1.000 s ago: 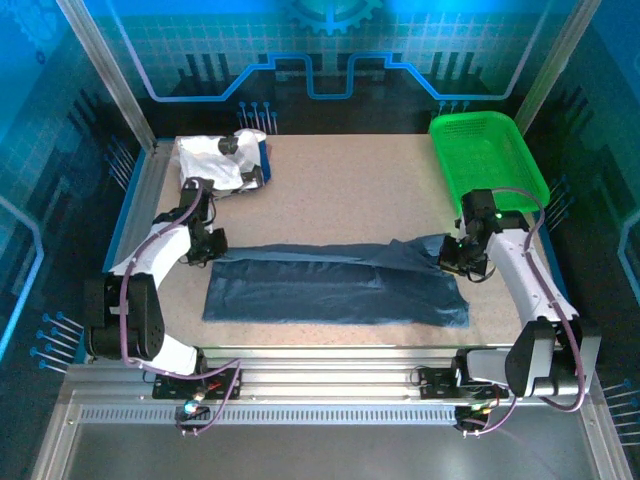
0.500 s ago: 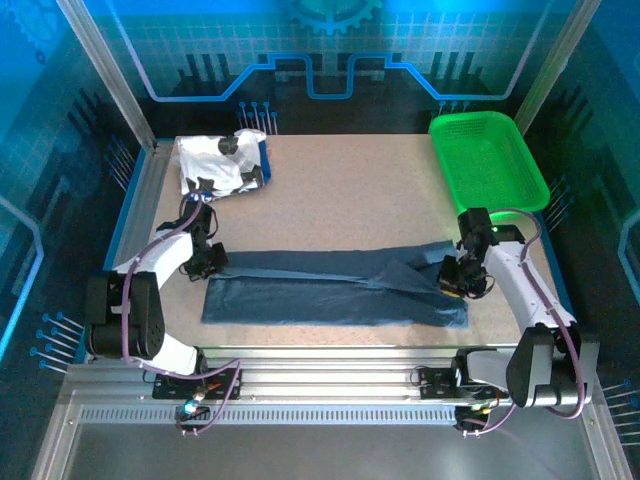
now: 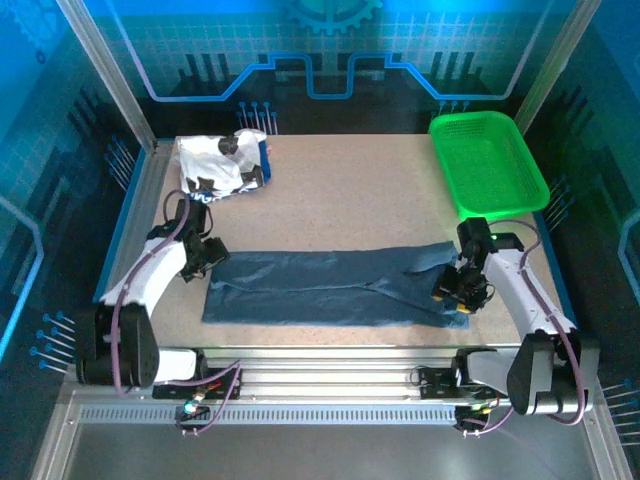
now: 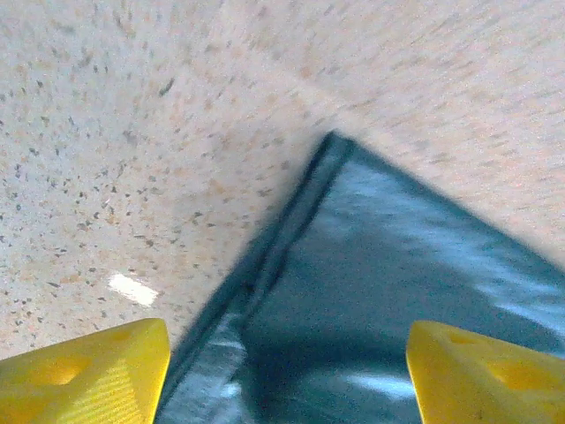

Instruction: Fold and stack the t-shirts

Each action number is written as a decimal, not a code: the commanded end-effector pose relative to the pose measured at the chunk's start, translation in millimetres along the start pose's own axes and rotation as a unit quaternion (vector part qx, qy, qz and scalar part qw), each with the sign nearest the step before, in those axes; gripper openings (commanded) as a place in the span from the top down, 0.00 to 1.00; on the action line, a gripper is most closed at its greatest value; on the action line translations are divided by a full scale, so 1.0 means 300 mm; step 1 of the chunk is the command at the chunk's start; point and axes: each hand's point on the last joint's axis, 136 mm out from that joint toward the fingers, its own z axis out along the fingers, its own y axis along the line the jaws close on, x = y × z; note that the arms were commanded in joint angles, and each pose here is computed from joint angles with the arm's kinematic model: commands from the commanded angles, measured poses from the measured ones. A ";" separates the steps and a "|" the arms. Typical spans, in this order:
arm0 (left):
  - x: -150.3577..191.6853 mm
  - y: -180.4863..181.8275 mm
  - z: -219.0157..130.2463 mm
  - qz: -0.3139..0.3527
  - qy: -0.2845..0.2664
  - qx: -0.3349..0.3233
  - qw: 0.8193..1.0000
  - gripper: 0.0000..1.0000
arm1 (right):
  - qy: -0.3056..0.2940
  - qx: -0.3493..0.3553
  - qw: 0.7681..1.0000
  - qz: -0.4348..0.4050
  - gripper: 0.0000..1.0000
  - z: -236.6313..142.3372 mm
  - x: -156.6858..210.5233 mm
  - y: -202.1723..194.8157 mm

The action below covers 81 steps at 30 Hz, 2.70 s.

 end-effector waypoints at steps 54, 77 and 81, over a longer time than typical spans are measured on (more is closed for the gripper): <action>0.084 -0.482 -0.165 0.145 -0.032 0.235 0.961 0.20 | 0.099 -0.111 0.906 -0.397 1.00 0.119 0.061 0.497; 0.118 -0.549 -0.057 0.178 0.014 0.216 0.960 0.20 | 0.158 -0.087 0.940 -0.290 0.50 -0.052 0.139 0.420; 0.107 -0.569 -0.032 0.178 0.017 0.213 0.961 0.20 | 0.113 -0.034 0.975 -0.187 0.53 0.045 -0.048 0.333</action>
